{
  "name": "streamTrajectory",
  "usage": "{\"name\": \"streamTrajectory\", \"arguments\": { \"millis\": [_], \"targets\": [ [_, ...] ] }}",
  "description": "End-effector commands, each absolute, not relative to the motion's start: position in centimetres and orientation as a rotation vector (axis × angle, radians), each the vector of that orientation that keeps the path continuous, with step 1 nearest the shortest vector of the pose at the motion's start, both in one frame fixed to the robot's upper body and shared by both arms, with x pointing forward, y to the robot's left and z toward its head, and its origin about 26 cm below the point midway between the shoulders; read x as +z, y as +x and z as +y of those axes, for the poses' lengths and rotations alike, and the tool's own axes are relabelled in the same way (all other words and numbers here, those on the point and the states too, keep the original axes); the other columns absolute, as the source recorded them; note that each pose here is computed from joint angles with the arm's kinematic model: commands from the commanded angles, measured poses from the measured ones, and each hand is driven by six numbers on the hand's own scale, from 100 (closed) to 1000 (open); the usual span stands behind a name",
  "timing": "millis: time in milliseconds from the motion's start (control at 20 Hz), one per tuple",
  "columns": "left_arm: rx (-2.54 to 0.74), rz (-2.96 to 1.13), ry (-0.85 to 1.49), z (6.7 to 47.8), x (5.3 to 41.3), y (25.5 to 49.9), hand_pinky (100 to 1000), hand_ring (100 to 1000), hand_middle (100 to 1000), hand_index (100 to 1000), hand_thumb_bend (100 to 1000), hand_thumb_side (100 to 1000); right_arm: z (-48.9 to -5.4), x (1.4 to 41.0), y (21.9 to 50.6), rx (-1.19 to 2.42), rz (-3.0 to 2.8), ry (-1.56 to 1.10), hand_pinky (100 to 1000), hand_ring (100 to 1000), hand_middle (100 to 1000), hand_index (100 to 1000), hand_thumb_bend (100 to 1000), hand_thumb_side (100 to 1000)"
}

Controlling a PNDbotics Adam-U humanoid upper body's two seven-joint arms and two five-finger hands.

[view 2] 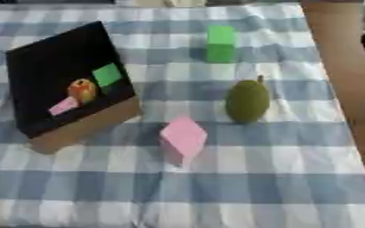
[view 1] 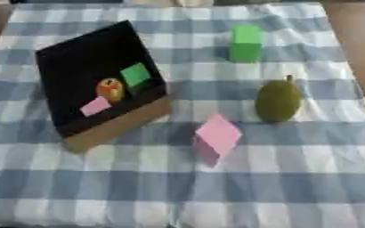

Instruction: Pick up objects on the table and place them in the box.

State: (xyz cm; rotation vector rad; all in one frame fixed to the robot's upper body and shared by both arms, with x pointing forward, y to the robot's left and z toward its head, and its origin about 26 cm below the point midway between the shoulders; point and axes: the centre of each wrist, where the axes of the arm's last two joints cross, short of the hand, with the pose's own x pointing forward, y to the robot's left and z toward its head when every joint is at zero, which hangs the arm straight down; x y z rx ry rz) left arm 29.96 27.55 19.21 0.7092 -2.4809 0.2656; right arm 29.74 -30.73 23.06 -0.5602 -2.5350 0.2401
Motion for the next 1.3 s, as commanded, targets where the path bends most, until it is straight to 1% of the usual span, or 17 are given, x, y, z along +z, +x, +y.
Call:
{"name": "streamTrajectory", "arguments": {
  "millis": [50, 300, 550, 650, 700, 800, 900, 1000, 1150, 1300],
  "targets": [
    [0.263, -2.512, 0.708, 27.6, 20.0, 29.8, 795, 774, 699, 835, 437, 730, -30.9, 23.9, 29.5, 0.253, -2.562, -0.570, 861, 767, 700, 860, 100, 588],
    [0.259, -2.507, 0.713, 27.6, 19.9, 29.7, 796, 774, 699, 835, 436, 731, -30.9, 24.3, 29.5, 0.321, -2.566, -0.581, 861, 771, 704, 862, 100, 577],
    [0.249, -2.504, 0.716, 27.7, 19.9, 29.7, 795, 775, 699, 835, 435, 732, -30.6, 25.5, 29.5, 0.577, -2.559, -0.621, 860, 790, 725, 873, 100, 564],
    [0.243, -2.502, 0.718, 27.8, 19.8, 29.7, 796, 775, 699, 835, 435, 733, -30.4, 25.8, 29.5, 0.715, -2.542, -0.639, 860, 801, 738, 880, 100, 531],
    [0.240, -2.502, 0.717, 27.7, 19.8, 29.7, 795, 775, 700, 835, 434, 733, -30.5, 26.3, 29.5, 0.818, -2.520, -0.668, 861, 809, 748, 884, 100, 483],
    [0.235, -2.501, 0.715, 27.7, 19.8, 29.7, 795, 775, 700, 835, 433, 734, -30.6, 27.2, 29.3, 1.007, -2.470, -0.714, 861, 816, 759, 888, 100, 448],
    [0.228, -2.498, 0.712, 27.7, 19.8, 29.7, 795, 775, 699, 835, 430, 735, -30.6, 27.8, 29.3, 1.159, -2.419, -0.739, 864, 828, 776, 901, 100, 435],
    [0.221, -2.496, 0.711, 27.7, 19.7, 29.6, 795, 775, 699, 834, 428, 736, -30.5, 28.4, 29.2, 1.325, -2.340, -0.774, 864, 839, 795, 917, 100, 447],
    [0.210, -2.494, 0.708, 27.7, 19.7, 29.6, 795, 775, 700, 834, 429, 736, -30.3, 29.1, 29.1, 1.575, -2.185, -0.822, 866, 850, 811, 926, 100, 497],
    [0.199, -2.493, 0.703, 27.6, 19.7, 29.6, 795, 776, 700, 834, 426, 737, -30.0, 29.5, 29.0, 1.723, -2.090, -0.822, 865, 849, 806, 929, 100, 482]
  ]
}}
